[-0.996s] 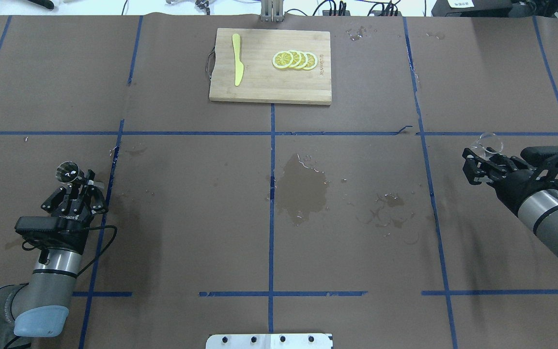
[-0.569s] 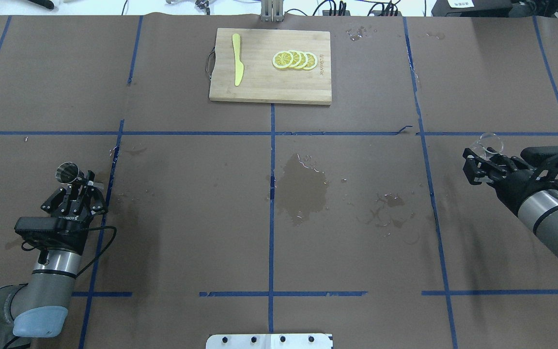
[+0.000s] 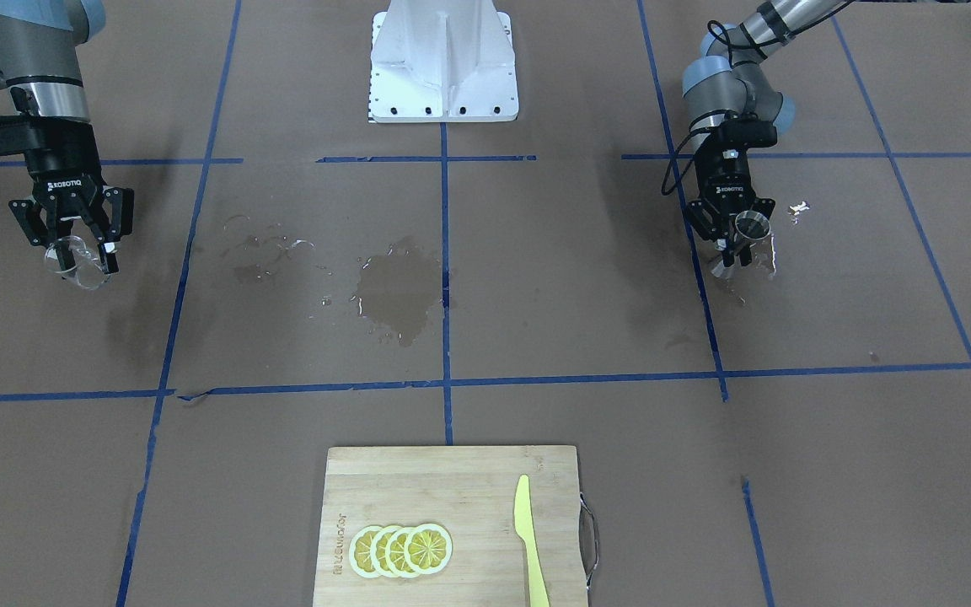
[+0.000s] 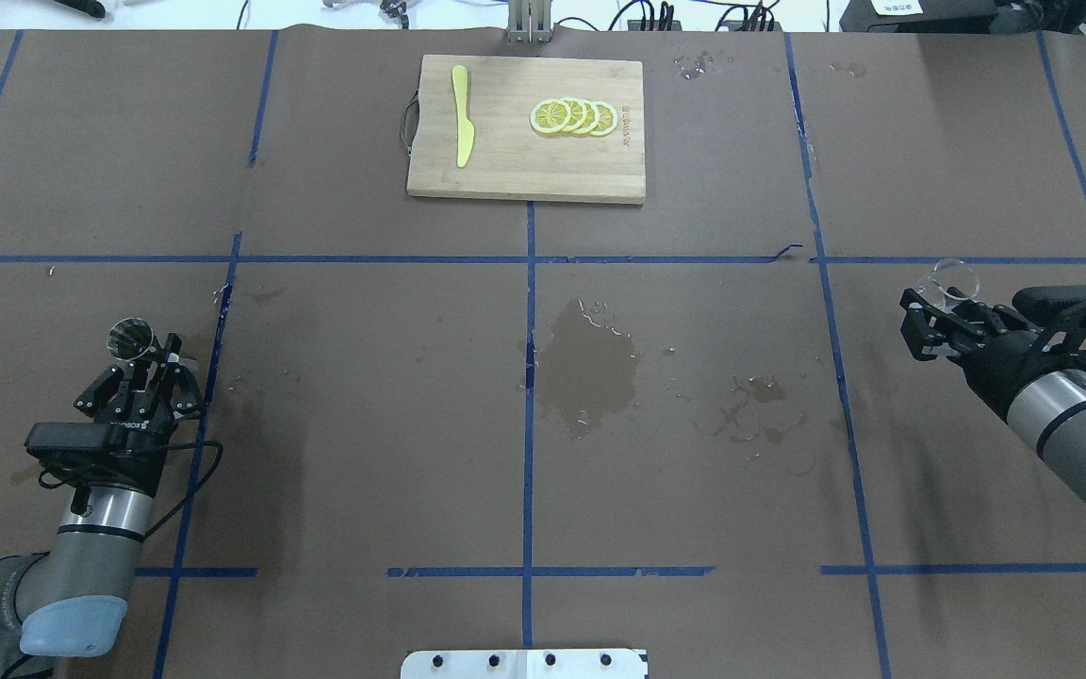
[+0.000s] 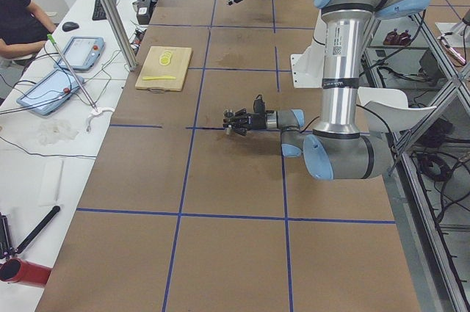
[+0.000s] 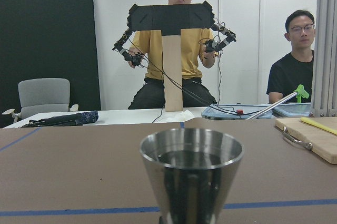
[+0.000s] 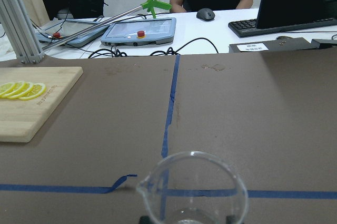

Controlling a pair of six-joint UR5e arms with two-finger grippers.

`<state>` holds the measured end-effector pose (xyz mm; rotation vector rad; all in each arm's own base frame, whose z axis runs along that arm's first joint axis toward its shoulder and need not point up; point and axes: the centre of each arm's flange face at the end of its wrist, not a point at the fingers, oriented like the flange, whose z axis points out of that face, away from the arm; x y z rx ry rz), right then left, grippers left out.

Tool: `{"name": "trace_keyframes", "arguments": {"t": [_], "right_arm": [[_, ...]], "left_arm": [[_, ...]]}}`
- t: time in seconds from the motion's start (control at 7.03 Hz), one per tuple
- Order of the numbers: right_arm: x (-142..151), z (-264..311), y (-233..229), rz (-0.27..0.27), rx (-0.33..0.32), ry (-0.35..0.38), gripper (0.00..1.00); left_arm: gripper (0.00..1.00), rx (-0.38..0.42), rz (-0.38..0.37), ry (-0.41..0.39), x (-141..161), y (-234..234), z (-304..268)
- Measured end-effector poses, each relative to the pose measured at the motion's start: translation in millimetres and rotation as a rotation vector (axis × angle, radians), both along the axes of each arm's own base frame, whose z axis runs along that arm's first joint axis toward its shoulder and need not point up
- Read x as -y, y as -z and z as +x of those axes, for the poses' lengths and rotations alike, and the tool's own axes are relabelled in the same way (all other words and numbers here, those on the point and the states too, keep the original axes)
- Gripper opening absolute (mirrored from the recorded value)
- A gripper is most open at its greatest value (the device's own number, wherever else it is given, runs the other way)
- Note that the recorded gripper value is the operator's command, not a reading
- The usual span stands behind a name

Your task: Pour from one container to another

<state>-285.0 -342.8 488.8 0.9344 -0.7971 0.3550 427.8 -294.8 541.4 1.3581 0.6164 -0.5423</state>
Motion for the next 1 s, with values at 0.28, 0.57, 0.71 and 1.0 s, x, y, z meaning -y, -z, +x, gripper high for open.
{"name": "trace_keyframes", "arguments": {"t": [0.28, 0.57, 0.71, 1.0], "right_arm": [[-0.2, -0.2, 0.0, 0.0, 0.0, 0.0, 0.0], [-0.2, -0.3, -0.2, 0.0, 0.0, 0.0, 0.0], [-0.2, -0.3, -0.6, 0.0, -0.001, 0.0, 0.0], [-0.1, -1.0, -0.6, -0.001, -0.003, 0.001, 0.0]], "left_arm": [[0.4, 0.005, -0.001, -0.001, 0.0, -0.3, 0.2], [0.45, 0.008, -0.001, -0.002, 0.0, -0.9, 0.0], [0.55, 0.009, -0.002, -0.005, -0.1, -1.0, 0.1], [0.79, 0.017, -0.005, -0.014, -0.3, -1.0, 0.4]]}}
